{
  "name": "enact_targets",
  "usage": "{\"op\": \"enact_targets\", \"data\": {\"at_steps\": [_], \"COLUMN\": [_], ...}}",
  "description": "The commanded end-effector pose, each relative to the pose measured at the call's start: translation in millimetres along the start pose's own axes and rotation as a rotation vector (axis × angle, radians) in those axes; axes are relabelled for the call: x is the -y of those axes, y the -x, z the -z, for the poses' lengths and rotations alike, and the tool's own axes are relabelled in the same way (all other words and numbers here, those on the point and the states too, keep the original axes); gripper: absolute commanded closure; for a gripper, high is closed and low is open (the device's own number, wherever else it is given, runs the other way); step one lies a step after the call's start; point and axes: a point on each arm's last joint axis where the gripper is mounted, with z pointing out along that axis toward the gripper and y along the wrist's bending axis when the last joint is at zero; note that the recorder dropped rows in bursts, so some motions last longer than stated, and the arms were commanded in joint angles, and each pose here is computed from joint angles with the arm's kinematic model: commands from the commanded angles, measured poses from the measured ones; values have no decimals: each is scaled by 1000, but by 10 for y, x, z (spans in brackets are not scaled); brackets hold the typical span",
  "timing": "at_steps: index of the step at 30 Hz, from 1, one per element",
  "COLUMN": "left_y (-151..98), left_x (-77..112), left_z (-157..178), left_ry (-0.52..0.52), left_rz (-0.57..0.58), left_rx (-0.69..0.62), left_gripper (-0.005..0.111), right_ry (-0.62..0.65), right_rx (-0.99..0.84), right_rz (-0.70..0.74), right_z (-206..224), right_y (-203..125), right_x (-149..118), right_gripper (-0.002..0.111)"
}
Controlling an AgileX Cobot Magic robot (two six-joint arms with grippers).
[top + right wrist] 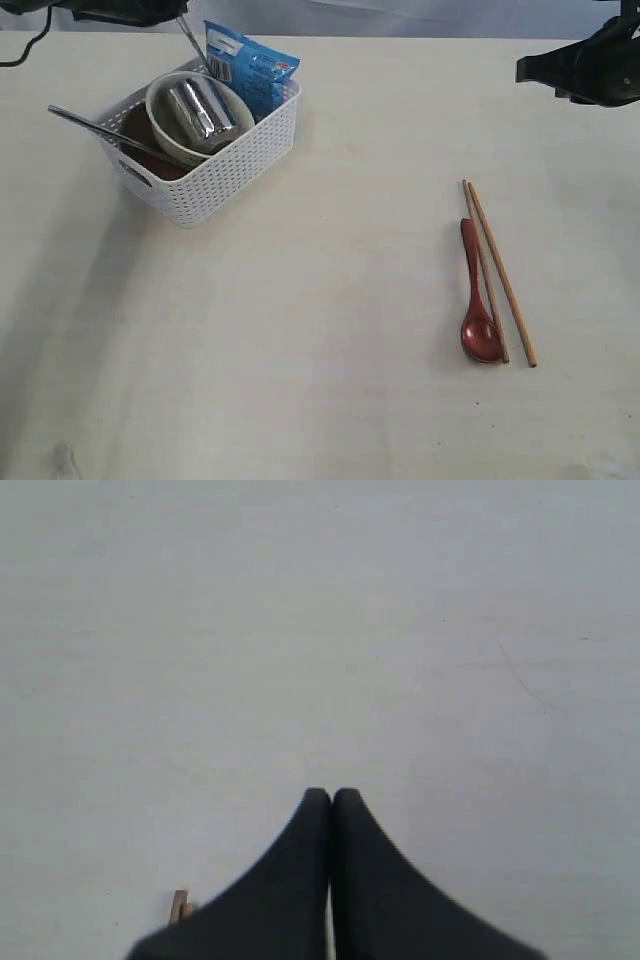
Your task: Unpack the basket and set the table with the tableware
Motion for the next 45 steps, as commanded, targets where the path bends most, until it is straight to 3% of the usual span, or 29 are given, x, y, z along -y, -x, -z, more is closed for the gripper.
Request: {"op": "enact_targets", "data": {"at_steps": [1, 16, 33, 39, 45], "left_y": [192, 550, 673, 582, 286], "left_x": [76, 240, 296, 277, 158], "left_z": [212, 716, 923, 958, 1240], "left_ry": [-18, -65, -82, -77, -44], "left_rz": [-43, -53, -55, -85, -157], "left_rx": [64, 188, 239, 191, 168], "left_gripper": [107, 107, 107, 107, 107], "right_ry": [-3, -3, -4, 3, 94], "right_rx": [19, 19, 24, 19, 17], "right_rz": [9, 9, 9, 59, 188], "right_z": [4, 4, 4, 3, 19], "right_y": [24, 24, 29, 24, -4], "right_x": [8, 8, 8, -28, -476], "right_gripper": [109, 109, 109, 108, 108]}}
